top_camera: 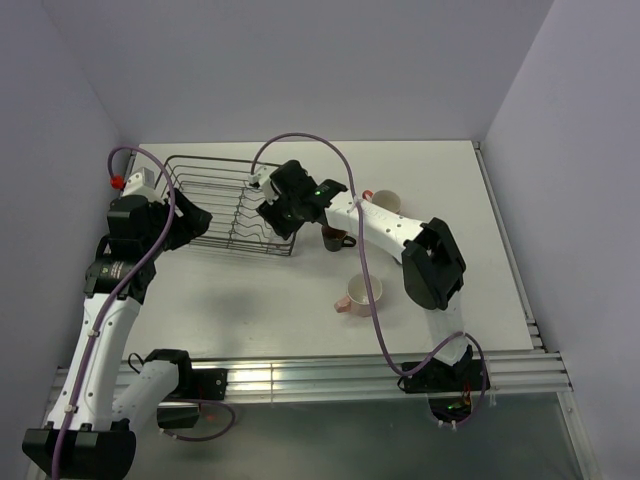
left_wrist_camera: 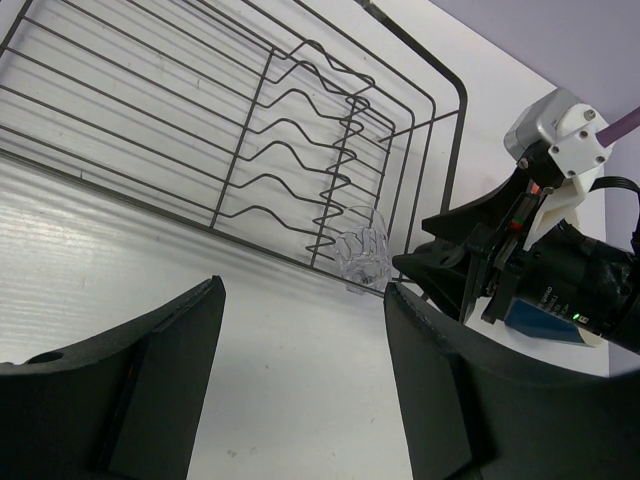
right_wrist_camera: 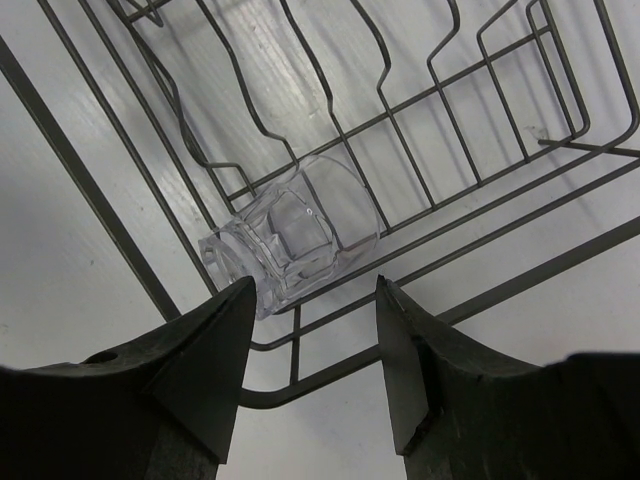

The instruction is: Load the cups into the dish rack

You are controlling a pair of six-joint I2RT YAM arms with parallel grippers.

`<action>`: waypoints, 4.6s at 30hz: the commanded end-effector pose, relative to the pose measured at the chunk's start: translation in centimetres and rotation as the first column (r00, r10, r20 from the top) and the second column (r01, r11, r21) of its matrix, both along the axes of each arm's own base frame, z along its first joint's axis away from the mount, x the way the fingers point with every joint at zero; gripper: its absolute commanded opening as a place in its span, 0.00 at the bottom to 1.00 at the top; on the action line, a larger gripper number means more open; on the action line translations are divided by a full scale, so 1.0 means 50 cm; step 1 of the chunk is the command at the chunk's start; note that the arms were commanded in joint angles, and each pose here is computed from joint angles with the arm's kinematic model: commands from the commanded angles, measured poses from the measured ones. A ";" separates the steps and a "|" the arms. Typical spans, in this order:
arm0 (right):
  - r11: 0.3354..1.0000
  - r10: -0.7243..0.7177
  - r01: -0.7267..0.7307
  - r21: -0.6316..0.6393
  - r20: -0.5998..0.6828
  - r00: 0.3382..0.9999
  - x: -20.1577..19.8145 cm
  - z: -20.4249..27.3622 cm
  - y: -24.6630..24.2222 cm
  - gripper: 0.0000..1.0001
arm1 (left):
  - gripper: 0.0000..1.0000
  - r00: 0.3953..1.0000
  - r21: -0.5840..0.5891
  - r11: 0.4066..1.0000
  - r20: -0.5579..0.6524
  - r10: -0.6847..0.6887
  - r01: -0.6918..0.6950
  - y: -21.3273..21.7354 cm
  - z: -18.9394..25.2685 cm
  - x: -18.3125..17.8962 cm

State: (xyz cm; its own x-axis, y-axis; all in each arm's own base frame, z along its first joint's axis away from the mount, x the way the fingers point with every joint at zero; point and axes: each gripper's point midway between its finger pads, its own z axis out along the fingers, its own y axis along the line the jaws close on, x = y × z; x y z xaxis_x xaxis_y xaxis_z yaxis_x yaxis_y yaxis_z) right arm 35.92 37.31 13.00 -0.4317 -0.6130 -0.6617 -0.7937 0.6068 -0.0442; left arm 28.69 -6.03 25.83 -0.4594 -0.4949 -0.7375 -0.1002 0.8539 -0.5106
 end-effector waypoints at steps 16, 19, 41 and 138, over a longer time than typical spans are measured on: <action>0.998 0.062 -0.063 -0.025 -0.023 0.998 0.007 0.011 0.017 0.60 | 0.71 0.999 0.015 0.999 0.019 -0.035 0.034 -0.006 0.000 0.003; 0.998 0.061 -0.062 -0.033 -0.030 0.998 0.009 0.002 0.018 0.60 | 0.71 0.999 0.015 0.999 0.019 -0.035 0.034 -0.007 0.000 0.003; 0.995 0.079 -0.082 -0.054 -0.057 0.995 0.006 -0.016 0.019 0.60 | 0.71 0.999 0.017 0.999 0.013 -0.039 0.038 -0.008 -0.004 0.005; 0.986 -0.161 0.155 0.069 0.096 0.982 0.126 0.102 0.033 0.62 | 0.72 0.999 0.011 0.999 0.017 -0.041 0.041 -0.010 0.002 0.011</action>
